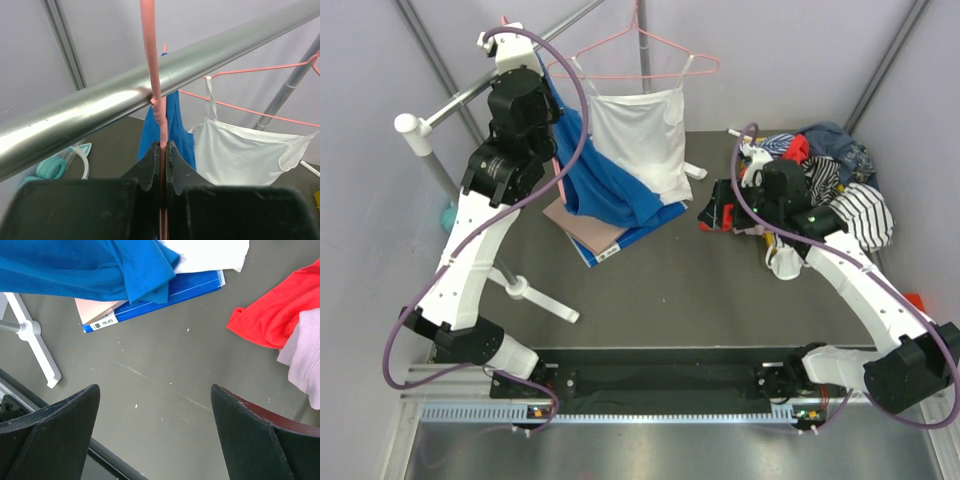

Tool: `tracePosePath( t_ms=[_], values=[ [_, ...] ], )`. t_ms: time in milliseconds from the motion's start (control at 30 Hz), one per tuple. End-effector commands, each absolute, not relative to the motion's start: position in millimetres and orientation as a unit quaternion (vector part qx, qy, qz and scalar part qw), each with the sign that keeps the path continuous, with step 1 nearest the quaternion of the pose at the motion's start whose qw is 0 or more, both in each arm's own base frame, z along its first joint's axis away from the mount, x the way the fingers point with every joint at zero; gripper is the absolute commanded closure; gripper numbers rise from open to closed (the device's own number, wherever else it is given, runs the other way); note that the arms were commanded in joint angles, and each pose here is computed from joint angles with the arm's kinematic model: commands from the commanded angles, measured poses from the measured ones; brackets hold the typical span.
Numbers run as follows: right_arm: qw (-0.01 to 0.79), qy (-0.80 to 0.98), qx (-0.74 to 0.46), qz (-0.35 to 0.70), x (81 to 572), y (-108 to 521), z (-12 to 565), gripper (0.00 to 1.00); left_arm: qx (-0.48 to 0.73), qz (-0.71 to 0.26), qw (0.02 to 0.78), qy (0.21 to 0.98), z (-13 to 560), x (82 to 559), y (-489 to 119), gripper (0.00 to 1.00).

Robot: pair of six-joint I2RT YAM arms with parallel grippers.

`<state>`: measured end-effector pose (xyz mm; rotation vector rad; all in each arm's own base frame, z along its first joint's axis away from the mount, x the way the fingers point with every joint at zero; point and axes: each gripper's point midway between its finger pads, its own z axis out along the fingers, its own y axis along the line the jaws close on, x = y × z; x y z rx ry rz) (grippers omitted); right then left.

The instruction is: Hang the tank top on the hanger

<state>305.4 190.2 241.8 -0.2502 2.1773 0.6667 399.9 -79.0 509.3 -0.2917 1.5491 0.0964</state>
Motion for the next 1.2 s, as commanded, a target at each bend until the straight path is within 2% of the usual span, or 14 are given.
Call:
tracePosePath(
  t_ms=[0,367,1167],
  values=[
    [0.437,0.85,-0.101,0.278,316.8,193.9,258.1,0.09,-0.173,0.039,0.726,0.665,534.8,390.4,-59.6,1.0],
    [0.437,0.849,-0.102,0.279,320.9,195.9,260.8,0.09,-0.166,0.025,0.694,0.7,484.9,390.6,-65.2,1.0],
    [0.441,0.849,-0.099,0.273,317.0,191.4,261.6,0.09,-0.136,0.028,0.661,0.737,438.0,375.3,-66.3,1.0]
  ],
)
